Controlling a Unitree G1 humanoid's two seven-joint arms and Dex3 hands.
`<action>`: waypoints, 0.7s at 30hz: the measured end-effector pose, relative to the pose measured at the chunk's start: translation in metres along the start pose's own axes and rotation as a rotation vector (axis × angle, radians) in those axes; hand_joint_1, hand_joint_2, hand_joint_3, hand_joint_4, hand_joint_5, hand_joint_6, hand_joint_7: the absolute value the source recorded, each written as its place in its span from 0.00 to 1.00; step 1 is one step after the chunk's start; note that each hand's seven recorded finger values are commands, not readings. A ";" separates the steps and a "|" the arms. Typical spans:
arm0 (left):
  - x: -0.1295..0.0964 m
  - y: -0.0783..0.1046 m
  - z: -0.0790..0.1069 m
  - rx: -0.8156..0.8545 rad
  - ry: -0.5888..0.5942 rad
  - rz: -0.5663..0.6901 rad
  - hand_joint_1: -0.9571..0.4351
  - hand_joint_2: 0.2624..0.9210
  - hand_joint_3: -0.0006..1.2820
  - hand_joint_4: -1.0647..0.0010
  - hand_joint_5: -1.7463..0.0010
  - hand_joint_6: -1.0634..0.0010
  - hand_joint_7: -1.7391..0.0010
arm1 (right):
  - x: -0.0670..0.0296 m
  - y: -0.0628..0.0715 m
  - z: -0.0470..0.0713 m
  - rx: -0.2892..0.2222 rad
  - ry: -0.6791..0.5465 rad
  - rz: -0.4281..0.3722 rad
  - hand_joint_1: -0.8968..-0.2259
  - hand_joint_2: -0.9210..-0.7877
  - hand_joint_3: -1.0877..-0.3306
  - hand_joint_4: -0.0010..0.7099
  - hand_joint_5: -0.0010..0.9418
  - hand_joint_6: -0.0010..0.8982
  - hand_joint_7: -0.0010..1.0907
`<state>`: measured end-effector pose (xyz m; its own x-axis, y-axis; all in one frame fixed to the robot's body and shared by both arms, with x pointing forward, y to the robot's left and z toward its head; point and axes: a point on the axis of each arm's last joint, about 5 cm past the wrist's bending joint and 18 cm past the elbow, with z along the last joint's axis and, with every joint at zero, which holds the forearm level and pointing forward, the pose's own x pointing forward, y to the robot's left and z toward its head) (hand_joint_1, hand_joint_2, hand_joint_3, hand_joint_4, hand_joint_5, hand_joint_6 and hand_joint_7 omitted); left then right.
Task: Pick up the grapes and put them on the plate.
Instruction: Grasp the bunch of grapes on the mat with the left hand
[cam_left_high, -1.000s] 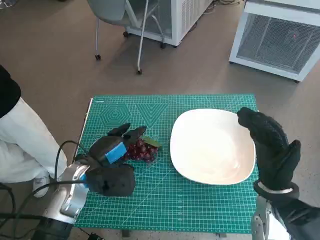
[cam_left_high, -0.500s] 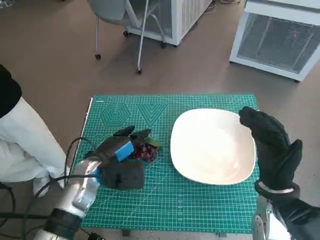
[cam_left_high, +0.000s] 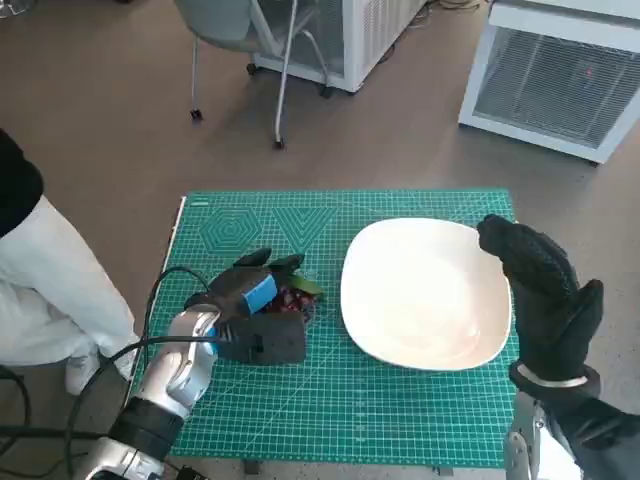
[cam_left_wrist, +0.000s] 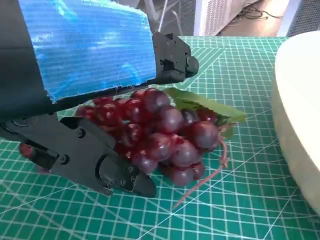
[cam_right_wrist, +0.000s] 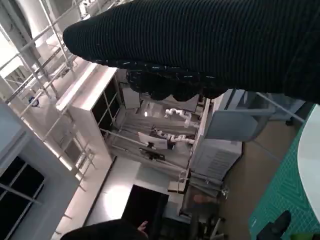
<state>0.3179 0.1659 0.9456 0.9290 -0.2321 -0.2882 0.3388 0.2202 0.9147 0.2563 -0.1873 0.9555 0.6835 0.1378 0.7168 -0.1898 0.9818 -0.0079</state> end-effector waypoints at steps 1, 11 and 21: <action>0.003 0.000 0.001 -0.002 0.008 -0.008 0.47 0.75 0.00 0.93 1.00 0.78 1.00 | 0.0000 0.000 0.000 -0.002 0.000 0.000 0.54 0.00 0.72 0.62 0.00 0.06 0.55; 0.016 -0.004 0.005 0.005 0.045 -0.049 0.52 0.76 0.00 0.89 0.99 0.73 0.99 | -0.0003 -0.001 0.001 -0.016 0.002 0.005 0.54 0.00 0.71 0.62 0.00 0.06 0.54; 0.021 -0.005 0.004 -0.007 0.044 -0.027 0.71 0.89 0.01 0.56 0.96 0.46 0.97 | -0.0011 -0.004 0.002 -0.028 0.001 -0.008 0.55 0.00 0.71 0.63 0.01 0.06 0.54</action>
<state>0.3355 0.1559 0.9366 0.9251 -0.1966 -0.3249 0.3647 0.2212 0.9045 0.2553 -0.1917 0.9558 0.6856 0.1300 0.7163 -0.1648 0.9861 -0.0213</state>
